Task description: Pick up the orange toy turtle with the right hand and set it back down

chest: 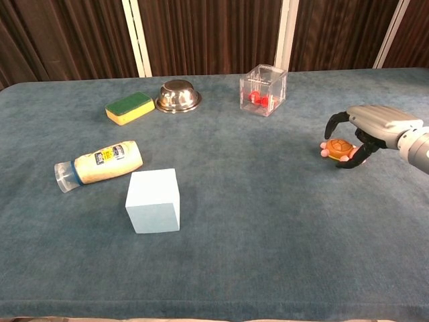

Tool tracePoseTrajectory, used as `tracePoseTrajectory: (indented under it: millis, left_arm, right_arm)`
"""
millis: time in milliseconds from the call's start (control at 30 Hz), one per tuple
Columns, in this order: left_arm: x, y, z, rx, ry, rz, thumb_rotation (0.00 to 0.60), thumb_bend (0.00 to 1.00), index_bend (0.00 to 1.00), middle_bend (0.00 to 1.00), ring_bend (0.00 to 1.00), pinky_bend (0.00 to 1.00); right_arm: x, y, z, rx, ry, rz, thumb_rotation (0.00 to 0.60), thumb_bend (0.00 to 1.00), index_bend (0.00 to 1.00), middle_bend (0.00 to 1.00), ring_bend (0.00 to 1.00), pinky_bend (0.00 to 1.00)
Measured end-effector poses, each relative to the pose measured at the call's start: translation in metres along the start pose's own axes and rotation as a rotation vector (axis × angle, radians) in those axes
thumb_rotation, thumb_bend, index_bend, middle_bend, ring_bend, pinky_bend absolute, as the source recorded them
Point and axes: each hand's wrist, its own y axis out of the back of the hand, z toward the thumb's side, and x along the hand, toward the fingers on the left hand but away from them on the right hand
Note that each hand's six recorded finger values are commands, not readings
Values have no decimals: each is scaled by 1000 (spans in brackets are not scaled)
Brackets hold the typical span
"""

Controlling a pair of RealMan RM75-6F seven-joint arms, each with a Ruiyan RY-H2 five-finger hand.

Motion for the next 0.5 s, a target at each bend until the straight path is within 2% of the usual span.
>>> tracePoseTrajectory:
  millis: [133, 233, 267, 333, 400, 500]
  left_arm:
    - [0, 0, -1, -2, 4, -1, 600, 427, 90, 3, 52, 356]
    - [0, 0, 0, -3, 3, 1, 600, 427, 90, 2, 51, 356]
    - [0, 1, 0, -3, 2, 1, 600, 427, 90, 2, 51, 356]
    - [0, 1, -1, -3, 4, 1, 600, 427, 90, 3, 51, 356]
    - [0, 0, -1, -3, 6, 0, 600, 427, 91, 2, 52, 356]
    - [0, 0, -2, -4, 8, -1, 600, 427, 92, 2, 52, 356]
  right_arm:
    - [-1, -2, 4, -30, 16, -19, 600, 313, 633, 484, 989, 980]
    - [-1, -3, 7, -44, 30, -41, 600, 588, 727, 571, 999, 994]
    - [0, -3, 7, -45, 33, -47, 600, 714, 763, 603, 1000, 998]
    - [0, -3, 7, -52, 36, -63, 600, 864, 813, 634, 1000, 999]
    - [0, -4, 8, -60, 36, -66, 600, 893, 832, 641, 1000, 1000]
    - [0, -3, 7, -73, 32, -76, 600, 818, 833, 667, 1000, 1000]
